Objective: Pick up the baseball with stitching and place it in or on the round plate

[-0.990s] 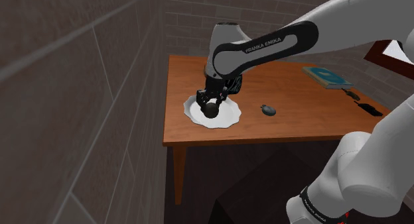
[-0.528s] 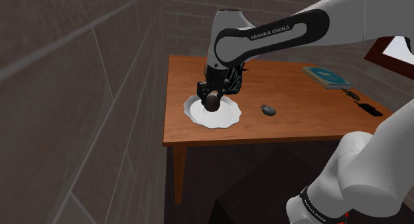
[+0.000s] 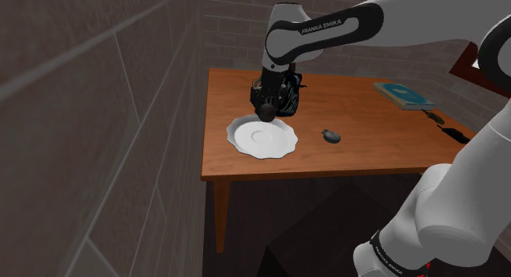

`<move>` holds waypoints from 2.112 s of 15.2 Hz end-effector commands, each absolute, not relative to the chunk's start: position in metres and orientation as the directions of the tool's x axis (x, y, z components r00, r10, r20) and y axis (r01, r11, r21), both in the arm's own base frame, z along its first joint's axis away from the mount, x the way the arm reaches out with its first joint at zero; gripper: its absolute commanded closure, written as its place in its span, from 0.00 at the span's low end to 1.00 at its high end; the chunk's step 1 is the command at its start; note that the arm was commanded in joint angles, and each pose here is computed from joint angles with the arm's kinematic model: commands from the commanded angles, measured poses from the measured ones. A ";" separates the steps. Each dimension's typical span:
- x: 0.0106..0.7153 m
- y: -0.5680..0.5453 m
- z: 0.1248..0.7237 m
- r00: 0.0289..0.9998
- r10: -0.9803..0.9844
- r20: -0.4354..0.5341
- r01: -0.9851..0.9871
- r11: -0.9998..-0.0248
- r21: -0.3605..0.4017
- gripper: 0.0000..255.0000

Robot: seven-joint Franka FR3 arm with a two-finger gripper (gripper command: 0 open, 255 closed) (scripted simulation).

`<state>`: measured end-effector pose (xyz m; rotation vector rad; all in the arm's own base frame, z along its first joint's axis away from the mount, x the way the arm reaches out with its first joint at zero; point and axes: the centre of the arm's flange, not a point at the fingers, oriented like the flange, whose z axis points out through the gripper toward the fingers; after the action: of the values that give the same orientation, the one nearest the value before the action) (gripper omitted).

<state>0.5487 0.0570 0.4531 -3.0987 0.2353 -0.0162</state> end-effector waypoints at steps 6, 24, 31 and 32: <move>0.556 0.045 0.423 0.989 -0.150 0.008 -0.150 -0.988 -0.035 1.00; 0.556 0.045 0.376 0.989 -0.150 0.008 -0.150 -0.988 -0.035 0.00; 0.556 0.044 0.402 0.989 -0.150 0.008 -0.150 -0.988 -0.035 0.00; 0.556 0.044 0.416 0.989 -0.150 0.008 -0.150 -0.988 -0.035 0.00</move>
<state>0.5584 0.0434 0.4038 -3.0987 0.2329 -0.0183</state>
